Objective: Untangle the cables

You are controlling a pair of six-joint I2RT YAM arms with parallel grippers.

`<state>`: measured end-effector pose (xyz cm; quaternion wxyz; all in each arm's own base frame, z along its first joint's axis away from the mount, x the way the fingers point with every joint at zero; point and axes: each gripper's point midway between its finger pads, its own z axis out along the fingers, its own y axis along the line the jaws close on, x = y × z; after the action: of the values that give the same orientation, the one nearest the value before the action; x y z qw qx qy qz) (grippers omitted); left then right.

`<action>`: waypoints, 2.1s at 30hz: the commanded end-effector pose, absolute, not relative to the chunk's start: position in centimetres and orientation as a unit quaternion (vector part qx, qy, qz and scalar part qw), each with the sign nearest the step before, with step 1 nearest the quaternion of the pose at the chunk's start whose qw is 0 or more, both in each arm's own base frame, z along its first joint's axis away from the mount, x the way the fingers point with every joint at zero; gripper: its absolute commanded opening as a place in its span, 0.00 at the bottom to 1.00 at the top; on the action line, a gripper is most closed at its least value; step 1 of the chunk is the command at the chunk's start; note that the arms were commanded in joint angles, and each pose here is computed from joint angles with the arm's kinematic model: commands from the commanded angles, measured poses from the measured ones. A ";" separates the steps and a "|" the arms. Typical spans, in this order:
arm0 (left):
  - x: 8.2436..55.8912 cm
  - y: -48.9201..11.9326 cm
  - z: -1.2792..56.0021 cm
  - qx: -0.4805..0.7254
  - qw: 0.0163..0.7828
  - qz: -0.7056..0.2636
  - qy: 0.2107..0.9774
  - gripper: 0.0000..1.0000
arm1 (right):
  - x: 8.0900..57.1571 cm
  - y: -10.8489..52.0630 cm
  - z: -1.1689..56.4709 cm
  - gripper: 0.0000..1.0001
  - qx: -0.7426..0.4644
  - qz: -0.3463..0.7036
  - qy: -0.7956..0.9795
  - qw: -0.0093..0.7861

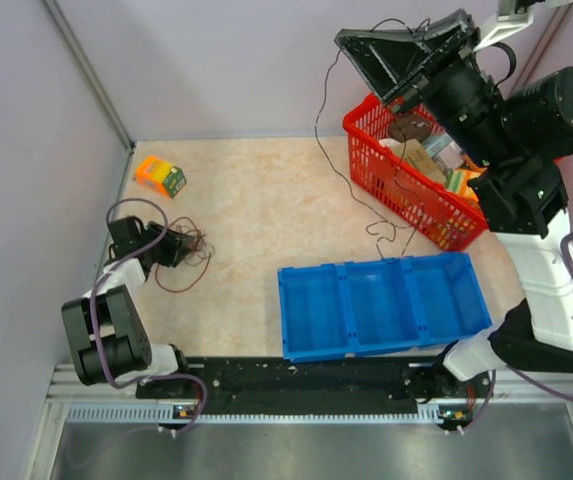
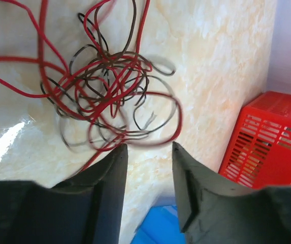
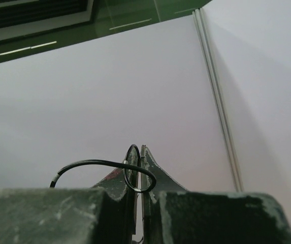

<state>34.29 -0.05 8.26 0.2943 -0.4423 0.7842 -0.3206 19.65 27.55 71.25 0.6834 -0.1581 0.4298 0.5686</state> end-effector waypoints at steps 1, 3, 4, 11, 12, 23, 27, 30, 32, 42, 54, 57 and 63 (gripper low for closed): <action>35.0 0.1 12.2 -0.396 0.353 -0.333 0.780 0.52 | 21.7 29.5 67.3 0.00 -0.173 0.541 0.475 0.672; 35.0 -0.2 14.5 -0.366 0.378 -0.336 0.781 0.68 | 22.9 30.3 64.5 0.00 -0.175 0.527 0.508 0.659; 34.9 -0.6 15.6 -0.350 0.384 -0.338 0.785 0.72 | 23.2 30.3 63.4 0.00 -0.177 0.517 0.521 0.656; 34.3 -3.2 23.5 -0.226 0.445 -0.351 0.792 0.76 | 23.8 25.8 53.7 0.00 -0.165 0.386 0.644 0.640; 34.2 -3.8 24.2 -0.208 0.449 -0.354 0.794 0.76 | 23.7 24.4 52.3 0.00 -0.157 0.360 0.664 0.636; 33.0 -10.7 25.0 -0.057 0.426 -0.406 0.806 0.71 | 15.4 14.2 45.9 0.00 -0.112 0.331 0.713 0.607; 32.6 -11.5 24.8 -0.045 0.410 -0.430 0.803 0.72 | 15.8 10.7 43.0 0.00 -0.056 0.271 0.742 0.610; 32.3 -11.5 24.6 -0.042 0.407 -0.430 0.805 0.73 | 16.7 8.4 40.5 0.00 -0.011 0.211 0.762 0.612; 32.1 -11.6 24.9 -0.036 0.412 -0.433 0.801 0.73 | 17.2 7.5 39.6 0.00 0.004 0.185 0.767 0.614; 32.3 -11.3 23.7 -0.047 0.401 -0.428 0.809 0.72 | 18.1 12.2 36.2 0.00 -0.030 0.228 0.799 0.556; 32.5 -10.9 23.6 -0.061 0.394 -0.448 0.800 0.69 | 19.4 10.9 21.5 0.00 0.119 0.134 0.873 0.453; 32.4 -10.8 23.5 -0.062 0.398 -0.443 0.801 0.69 | 20.9 9.2 22.7 0.00 0.153 0.075 0.860 0.481; 32.6 -10.6 23.3 -0.068 0.396 -0.443 0.801 0.69 | 24.7 9.2 26.6 0.00 0.150 0.002 0.835 0.529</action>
<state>32.14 -10.78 22.70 0.3796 -0.0779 0.8111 -0.4382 21.68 9.90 21.79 0.4617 0.1226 0.8774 0.0430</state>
